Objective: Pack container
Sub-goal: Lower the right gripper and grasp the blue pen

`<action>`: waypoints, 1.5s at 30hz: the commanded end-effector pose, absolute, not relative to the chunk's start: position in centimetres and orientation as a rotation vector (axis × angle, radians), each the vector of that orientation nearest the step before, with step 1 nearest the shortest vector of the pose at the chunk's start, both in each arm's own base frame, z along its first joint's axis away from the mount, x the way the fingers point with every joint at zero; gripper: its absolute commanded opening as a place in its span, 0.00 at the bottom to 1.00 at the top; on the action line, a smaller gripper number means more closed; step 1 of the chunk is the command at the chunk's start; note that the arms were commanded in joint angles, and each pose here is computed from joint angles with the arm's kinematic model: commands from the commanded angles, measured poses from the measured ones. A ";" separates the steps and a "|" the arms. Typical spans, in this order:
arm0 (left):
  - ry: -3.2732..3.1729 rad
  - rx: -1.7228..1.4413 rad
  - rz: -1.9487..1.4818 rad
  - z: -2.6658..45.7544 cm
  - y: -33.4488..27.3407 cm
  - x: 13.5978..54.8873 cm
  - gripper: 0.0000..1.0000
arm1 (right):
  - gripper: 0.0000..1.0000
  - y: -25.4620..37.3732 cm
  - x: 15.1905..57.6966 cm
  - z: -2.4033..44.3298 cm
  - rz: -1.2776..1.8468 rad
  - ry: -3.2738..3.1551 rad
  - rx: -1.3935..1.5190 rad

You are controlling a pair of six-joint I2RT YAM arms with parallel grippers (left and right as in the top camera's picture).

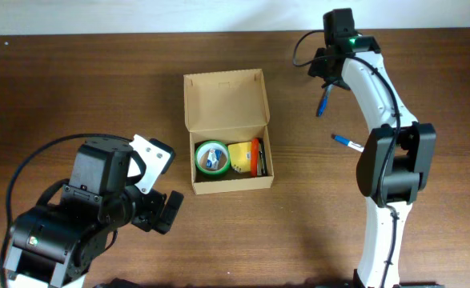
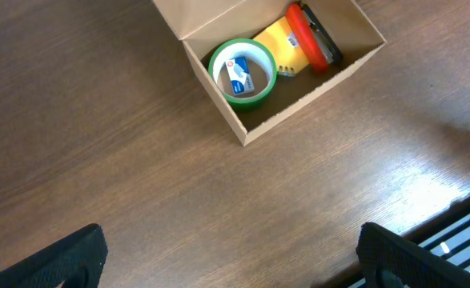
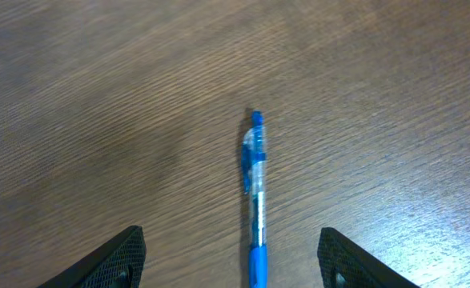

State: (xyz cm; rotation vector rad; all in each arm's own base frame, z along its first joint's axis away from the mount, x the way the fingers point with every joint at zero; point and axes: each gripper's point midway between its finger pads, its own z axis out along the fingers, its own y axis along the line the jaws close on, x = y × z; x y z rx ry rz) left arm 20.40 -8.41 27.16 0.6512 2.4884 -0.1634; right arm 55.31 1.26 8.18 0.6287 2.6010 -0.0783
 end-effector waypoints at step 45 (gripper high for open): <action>2.462 0.674 -0.177 27.8 -8.7 20.4 1.00 | 0.52 1.6 54.8 -0.9 -0.001 2.710 0.823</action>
